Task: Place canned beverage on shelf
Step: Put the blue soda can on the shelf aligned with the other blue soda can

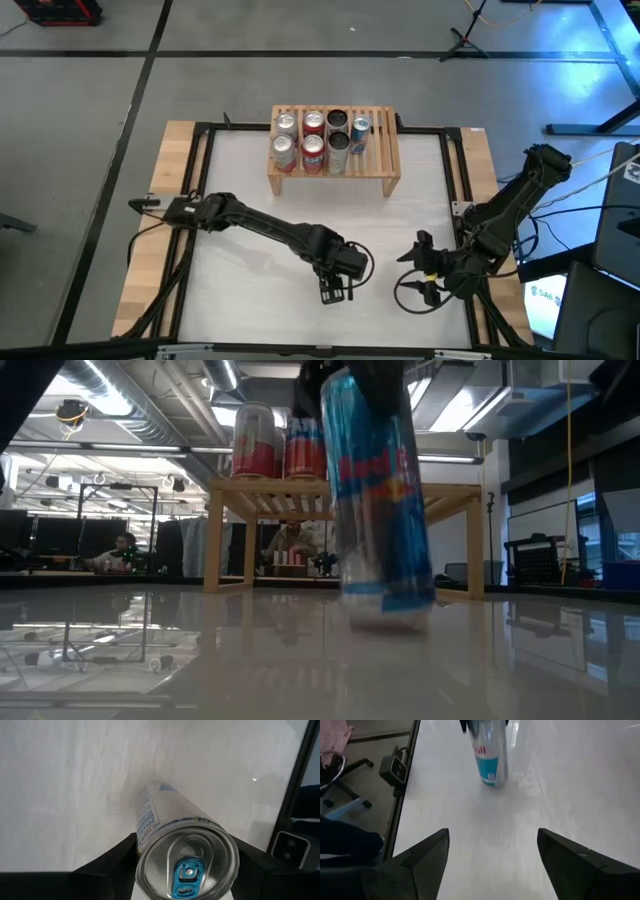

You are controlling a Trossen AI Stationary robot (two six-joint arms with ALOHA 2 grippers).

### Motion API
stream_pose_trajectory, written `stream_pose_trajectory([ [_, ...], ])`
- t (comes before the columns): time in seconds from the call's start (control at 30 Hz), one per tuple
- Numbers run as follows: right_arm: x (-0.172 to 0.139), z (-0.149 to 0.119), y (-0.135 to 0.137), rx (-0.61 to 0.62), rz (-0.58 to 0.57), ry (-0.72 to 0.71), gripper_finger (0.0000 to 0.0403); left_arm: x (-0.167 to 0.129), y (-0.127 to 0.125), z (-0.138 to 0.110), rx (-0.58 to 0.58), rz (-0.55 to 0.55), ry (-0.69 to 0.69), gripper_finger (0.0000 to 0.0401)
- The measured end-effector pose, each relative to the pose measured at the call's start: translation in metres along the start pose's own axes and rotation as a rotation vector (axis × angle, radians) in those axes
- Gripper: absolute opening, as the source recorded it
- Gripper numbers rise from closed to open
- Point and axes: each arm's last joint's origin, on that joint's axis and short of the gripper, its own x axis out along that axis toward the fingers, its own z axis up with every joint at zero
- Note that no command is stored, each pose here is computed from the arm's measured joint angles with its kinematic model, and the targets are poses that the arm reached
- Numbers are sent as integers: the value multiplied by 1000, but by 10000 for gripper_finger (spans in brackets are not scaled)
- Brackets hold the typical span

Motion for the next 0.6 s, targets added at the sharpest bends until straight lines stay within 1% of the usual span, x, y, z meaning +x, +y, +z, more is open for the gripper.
stream_pose_trajectory([
  [0.13,0,1,1,7,4,-14,291,11,0,3,7,-6,5,228],
  [0.2,0,1,1,7,4,-14,291,12,0,4,10,-16,3,234],
  [0.33,0,1,1,13,8,-16,291,13,-3,7,7,-42,-22,259],
  [0.47,0,1,1,14,8,-17,291,11,-3,8,-16,-39,-30,291],
  [0.6,0,2,1,15,8,-18,291,11,-3,8,2,-48,-24,312],
])
